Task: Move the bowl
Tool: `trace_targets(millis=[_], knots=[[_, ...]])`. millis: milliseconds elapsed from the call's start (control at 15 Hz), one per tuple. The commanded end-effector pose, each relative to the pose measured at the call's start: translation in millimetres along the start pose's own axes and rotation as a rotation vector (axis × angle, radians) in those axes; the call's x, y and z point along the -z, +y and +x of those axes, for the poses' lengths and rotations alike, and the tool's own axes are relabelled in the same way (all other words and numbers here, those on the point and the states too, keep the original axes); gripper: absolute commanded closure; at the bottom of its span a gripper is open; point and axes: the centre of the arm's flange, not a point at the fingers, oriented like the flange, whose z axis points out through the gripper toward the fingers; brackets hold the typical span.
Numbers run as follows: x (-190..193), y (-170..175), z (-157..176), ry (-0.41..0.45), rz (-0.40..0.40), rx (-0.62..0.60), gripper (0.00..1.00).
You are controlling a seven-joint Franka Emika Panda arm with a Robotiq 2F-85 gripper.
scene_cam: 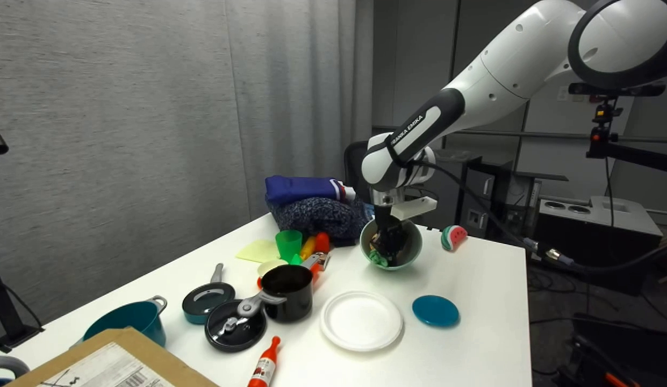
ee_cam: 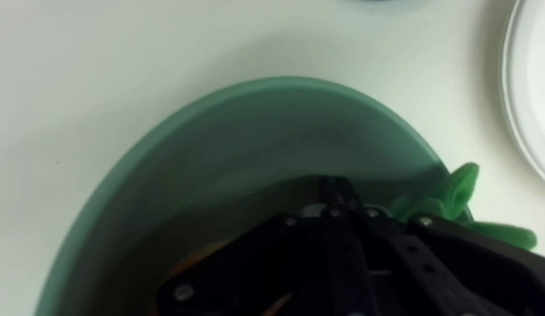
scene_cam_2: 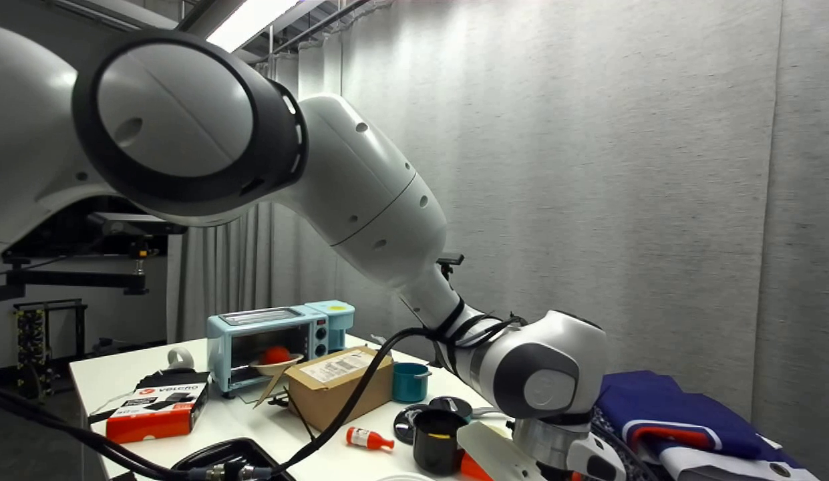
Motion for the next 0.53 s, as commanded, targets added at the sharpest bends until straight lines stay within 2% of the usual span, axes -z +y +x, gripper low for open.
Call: trace_targets(millis=[0,133,267,467], knots=[[-1,-2,15,-0.066,0.089,0.102,1.00],[2,-6,15,-0.101,0.142,0.177,1.00],[-3,-27,10,-0.143,0.183,0.256,1.00],[-12,-61,4,-0.199,0.200,0.360,1.00]])
